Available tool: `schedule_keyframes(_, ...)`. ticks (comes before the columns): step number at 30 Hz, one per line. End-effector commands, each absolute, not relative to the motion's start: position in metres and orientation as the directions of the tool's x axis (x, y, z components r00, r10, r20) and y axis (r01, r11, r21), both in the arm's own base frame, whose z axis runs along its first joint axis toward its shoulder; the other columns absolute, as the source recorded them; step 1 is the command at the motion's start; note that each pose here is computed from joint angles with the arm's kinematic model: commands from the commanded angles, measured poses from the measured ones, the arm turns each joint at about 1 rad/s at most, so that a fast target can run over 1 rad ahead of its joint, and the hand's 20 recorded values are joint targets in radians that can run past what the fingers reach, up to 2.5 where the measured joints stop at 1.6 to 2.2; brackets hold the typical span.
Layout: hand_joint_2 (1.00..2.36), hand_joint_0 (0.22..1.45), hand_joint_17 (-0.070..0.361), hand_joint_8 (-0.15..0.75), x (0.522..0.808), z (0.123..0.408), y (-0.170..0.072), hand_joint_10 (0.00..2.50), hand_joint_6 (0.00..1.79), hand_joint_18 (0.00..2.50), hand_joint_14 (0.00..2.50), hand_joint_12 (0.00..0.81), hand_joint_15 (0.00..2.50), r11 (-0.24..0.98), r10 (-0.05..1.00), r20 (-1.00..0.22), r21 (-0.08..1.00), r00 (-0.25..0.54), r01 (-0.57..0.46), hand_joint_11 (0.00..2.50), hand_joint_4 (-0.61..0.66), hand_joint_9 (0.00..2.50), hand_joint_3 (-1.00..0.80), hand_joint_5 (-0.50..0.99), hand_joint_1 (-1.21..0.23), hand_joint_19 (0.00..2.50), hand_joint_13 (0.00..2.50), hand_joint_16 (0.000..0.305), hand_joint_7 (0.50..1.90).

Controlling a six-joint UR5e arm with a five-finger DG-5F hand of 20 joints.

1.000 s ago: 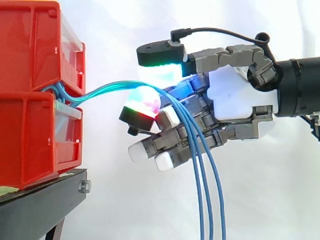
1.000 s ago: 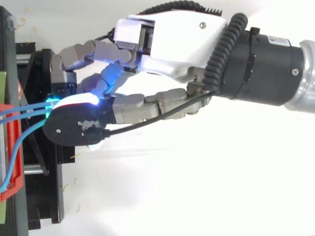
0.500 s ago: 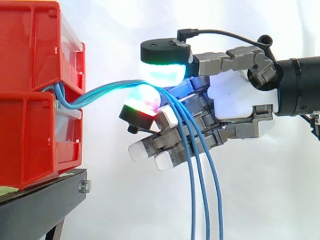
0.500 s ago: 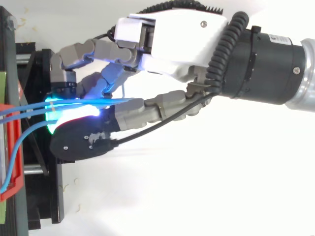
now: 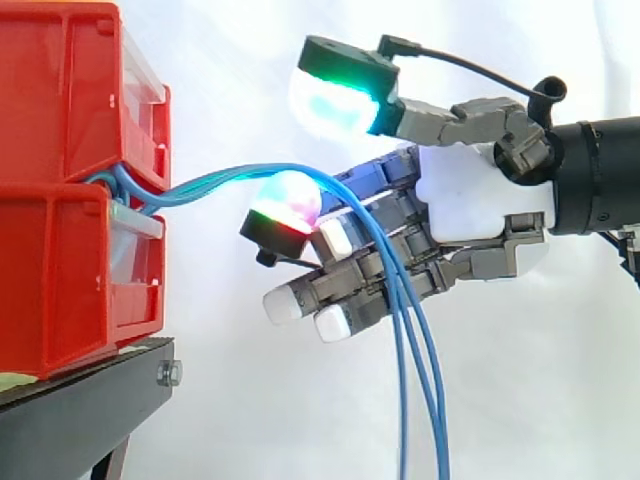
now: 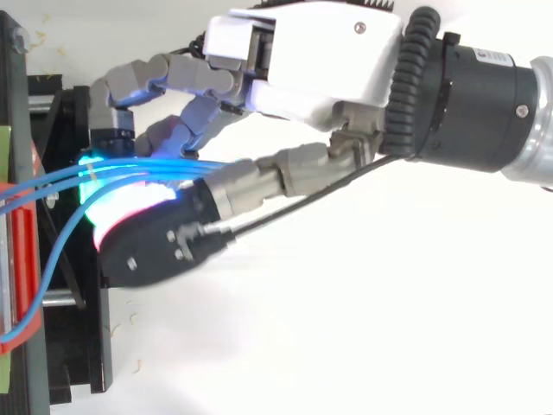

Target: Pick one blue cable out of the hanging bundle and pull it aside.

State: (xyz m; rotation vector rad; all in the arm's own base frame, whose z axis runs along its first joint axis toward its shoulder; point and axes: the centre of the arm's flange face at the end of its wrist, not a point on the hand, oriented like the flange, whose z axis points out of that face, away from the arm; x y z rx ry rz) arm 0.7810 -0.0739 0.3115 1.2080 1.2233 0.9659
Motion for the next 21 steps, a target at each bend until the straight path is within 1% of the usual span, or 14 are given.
schedule_keyframes(1,1.0,0.55,0.119,0.31,0.7801,0.3155,-0.076,0.02,0.88,0.52,0.01,0.415,0.4,0.151,0.978,-0.16,0.986,0.134,0.074,0.61,0.23,0.84,-0.5,-0.12,-0.44,0.54,0.6,0.053,1.45)
schedule_keyframes(3,1.01,0.58,0.117,0.31,0.7797,0.3166,-0.0772,0.01,0.88,0.49,0.01,0.411,0.39,0.158,0.977,-0.167,0.985,0.135,0.074,0.61,0.24,0.83,-0.4,-0.13,-0.45,0.56,0.59,0.052,1.47)
schedule_keyframes(4,1.01,0.58,0.118,0.319,0.7795,0.3197,-0.0772,0.02,0.88,0.5,0.01,0.414,0.39,0.162,0.976,-0.17,0.984,0.136,0.07,0.61,0.25,0.83,-0.29,-0.13,-0.51,0.55,0.59,0.053,1.46)
schedule_keyframes(6,1.02,0.56,0.119,0.325,0.779,0.3202,-0.0773,0.02,0.88,0.5,0.01,0.418,0.4,0.167,0.975,-0.175,0.984,0.135,0.07,0.64,0.27,0.83,-0.2,-0.13,-0.57,0.55,0.6,0.053,1.48)
schedule_keyframes(7,1.02,0.56,0.129,0.346,0.7789,0.32,-0.0773,0.01,0.89,0.56,0.01,0.44,0.39,0.17,0.975,-0.178,0.983,0.135,0.072,0.66,0.3,0.84,-0.11,-0.14,-0.64,0.52,0.62,0.057,1.49)
schedule_keyframes(8,1.02,0.57,0.128,0.345,0.779,0.3202,-0.0773,0.01,0.9,0.58,0.01,0.437,0.38,0.17,0.975,-0.178,0.983,0.135,0.071,0.69,0.31,0.83,-0.04,-0.14,-0.71,0.51,0.62,0.057,1.49)
schedule_keyframes(11,1.03,0.6,0.123,0.334,0.7788,0.3213,-0.0773,0.02,0.9,0.6,0.01,0.422,0.39,0.172,0.974,-0.18,0.983,0.135,0.07,0.73,0.28,0.84,0.04,-0.15,-0.76,0.49,0.63,0.055,1.57)
schedule_keyframes(14,1.03,0.64,0.119,0.328,0.7789,0.32,-0.0773,0.02,0.91,0.63,0.01,0.417,0.39,0.176,0.974,-0.184,0.982,0.134,0.073,0.73,0.2,0.83,0.07,-0.15,-0.82,0.47,0.64,0.053,1.61)
schedule_keyframes(15,1.03,0.64,0.119,0.327,0.7786,0.3212,-0.0773,0.02,0.91,0.63,0.01,0.418,0.39,0.176,0.974,-0.184,0.982,0.135,0.072,0.74,0.19,0.83,0.07,-0.15,-0.83,0.47,0.64,0.053,1.61)
schedule_keyframes(16,1.03,0.66,0.12,0.318,0.7782,0.3209,-0.0785,0.01,0.92,0.63,0.01,0.419,0.39,0.177,0.973,-0.186,0.981,0.135,0.075,0.74,0.18,0.81,0.03,-0.16,-0.84,0.46,0.64,0.053,1.57)
schedule_keyframes(18,1.02,0.65,0.119,0.311,0.7779,0.3208,-0.0797,0.02,0.92,0.62,0.01,0.414,0.4,0.179,0.973,-0.188,0.981,0.137,0.077,0.73,0.25,0.8,-0.2,-0.16,-0.86,0.46,0.63,0.053,1.48)
schedule_keyframes(19,1.01,0.61,0.118,0.307,0.7778,0.322,-0.0786,0.02,0.91,0.6,0.02,0.408,0.4,0.18,0.973,-0.189,0.981,0.135,0.075,0.73,0.28,0.8,-0.37,-0.15,-0.83,0.49,0.62,0.053,1.45)
schedule_keyframes(20,1.0,0.53,0.124,0.318,0.7775,0.3231,-0.0786,0.02,0.9,0.56,0.01,0.426,0.41,0.183,0.972,-0.192,0.98,0.135,0.074,0.71,0.29,0.81,-0.46,-0.14,-0.72,0.52,0.61,0.055,1.47)
schedule_keyframes(21,1.0,0.51,0.128,0.328,0.7775,0.3231,-0.0786,0.01,0.9,0.55,0.01,0.43,0.41,0.183,0.972,-0.192,0.98,0.135,0.074,0.71,0.29,0.82,-0.47,-0.14,-0.66,0.53,0.6,0.057,1.48)
